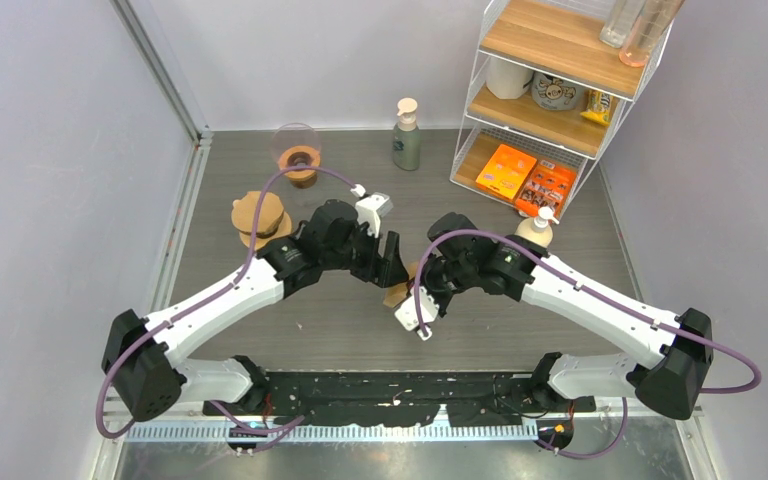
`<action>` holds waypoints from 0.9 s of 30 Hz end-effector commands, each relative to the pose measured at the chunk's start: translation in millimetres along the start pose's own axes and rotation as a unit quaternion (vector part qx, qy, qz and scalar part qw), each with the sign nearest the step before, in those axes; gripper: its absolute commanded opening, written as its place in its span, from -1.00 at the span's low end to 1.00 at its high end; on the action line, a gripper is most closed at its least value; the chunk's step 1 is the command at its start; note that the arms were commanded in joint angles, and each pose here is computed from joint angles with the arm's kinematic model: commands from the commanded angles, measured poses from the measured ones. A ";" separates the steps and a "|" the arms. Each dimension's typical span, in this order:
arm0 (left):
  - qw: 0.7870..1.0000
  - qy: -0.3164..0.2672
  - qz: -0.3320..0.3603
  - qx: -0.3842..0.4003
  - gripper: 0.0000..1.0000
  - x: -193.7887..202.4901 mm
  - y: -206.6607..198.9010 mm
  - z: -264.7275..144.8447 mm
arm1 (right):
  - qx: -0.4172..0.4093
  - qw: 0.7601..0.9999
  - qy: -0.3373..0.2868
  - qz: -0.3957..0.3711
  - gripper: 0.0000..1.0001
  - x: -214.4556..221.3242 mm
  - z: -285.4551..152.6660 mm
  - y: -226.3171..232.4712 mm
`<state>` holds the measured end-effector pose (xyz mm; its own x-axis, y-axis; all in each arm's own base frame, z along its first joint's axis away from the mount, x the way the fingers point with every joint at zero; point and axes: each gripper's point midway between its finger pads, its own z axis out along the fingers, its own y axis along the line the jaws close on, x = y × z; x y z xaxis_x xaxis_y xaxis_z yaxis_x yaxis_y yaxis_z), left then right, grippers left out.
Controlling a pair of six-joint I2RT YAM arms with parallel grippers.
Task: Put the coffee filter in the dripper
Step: Adjust the coffee filter.
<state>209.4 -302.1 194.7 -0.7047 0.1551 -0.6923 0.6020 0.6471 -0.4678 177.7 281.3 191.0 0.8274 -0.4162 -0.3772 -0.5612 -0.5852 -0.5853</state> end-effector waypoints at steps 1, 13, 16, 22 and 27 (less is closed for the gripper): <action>0.998 0.020 0.016 0.064 0.40 -3.7 -26.7 0.8 | 0.037 0.999 -0.002 -0.017 -0.90 -7.3 -5.9 -22.8; 0.990 0.053 0.004 0.128 -0.18 2.2 -47.8 6.0 | 0.072 0.997 0.013 -0.025 -0.90 -5.8 -12.8 -30.4; 0.991 0.054 0.004 0.119 -0.52 1.2 -45.0 8.2 | 0.076 0.997 0.024 -0.022 -0.89 -2.2 -13.6 -31.7; 0.999 0.005 0.032 -0.027 -1.00 -21.8 2.6 9.0 | 0.042 0.999 0.027 -0.016 -0.89 -2.0 -12.6 -24.0; 0.991 -0.049 0.086 -0.095 -1.00 -50.0 22.6 -5.0 | 0.021 0.999 0.031 -0.007 -0.89 -0.5 -11.3 -16.6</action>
<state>224.9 -308.5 188.3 -0.6901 0.2262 -0.6874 0.6195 0.6756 -0.3997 186.3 279.8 196.3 0.8248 -0.4587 -0.3307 -0.5574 -0.5609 -0.6122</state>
